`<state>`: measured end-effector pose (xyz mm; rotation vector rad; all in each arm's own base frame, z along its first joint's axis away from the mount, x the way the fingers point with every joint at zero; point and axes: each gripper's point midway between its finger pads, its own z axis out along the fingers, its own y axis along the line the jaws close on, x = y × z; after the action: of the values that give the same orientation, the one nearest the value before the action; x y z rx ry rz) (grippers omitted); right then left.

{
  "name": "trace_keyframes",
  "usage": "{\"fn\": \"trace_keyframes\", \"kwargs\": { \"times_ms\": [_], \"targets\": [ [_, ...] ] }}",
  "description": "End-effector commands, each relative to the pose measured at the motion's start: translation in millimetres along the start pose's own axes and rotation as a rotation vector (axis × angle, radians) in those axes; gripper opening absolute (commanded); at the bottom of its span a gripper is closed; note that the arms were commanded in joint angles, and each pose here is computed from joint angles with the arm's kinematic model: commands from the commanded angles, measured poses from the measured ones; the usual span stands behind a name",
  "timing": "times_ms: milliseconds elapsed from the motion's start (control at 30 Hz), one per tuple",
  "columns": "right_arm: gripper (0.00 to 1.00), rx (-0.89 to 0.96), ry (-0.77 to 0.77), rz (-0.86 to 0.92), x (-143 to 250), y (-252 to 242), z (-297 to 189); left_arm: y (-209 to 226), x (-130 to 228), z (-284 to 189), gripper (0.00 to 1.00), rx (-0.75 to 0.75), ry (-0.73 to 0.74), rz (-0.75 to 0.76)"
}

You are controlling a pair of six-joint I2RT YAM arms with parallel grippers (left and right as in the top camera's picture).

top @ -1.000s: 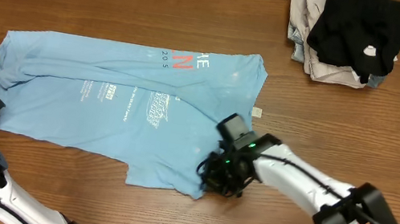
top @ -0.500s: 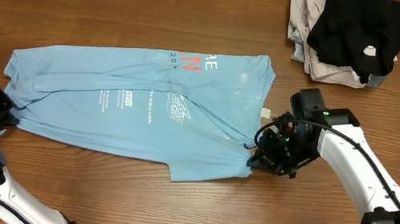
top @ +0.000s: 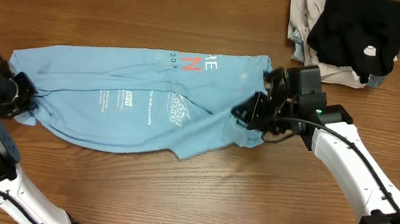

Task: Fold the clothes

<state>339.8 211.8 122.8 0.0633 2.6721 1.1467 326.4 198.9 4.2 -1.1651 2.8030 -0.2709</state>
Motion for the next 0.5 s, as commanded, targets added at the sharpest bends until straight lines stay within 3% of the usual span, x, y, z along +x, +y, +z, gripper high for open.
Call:
{"fn": "trace_keyframes", "kwargs": {
  "times_ms": [0,100,233,300,367,467],
  "targets": [
    [0.43,-0.093,-0.007,-0.027,-7,31,-10,-8,-7,2,0.04,0.007,-0.014,0.023],
    [0.57,-0.047,0.035,0.022,3,24,-12,-6,-8,2,0.04,-0.005,-0.019,0.024],
    [0.61,0.091,0.109,0.103,30,-1,-10,2,-9,2,0.04,-0.050,-0.026,0.023],
    [0.60,0.175,0.138,0.101,45,-9,-5,5,-10,2,0.04,-0.066,-0.028,0.023],
    [0.57,0.389,0.119,0.140,66,-25,15,5,-10,2,0.04,-0.067,-0.029,0.023],
    [0.45,0.514,0.046,0.158,72,-30,33,6,-11,2,0.04,-0.071,-0.034,0.024]
  ]
}}
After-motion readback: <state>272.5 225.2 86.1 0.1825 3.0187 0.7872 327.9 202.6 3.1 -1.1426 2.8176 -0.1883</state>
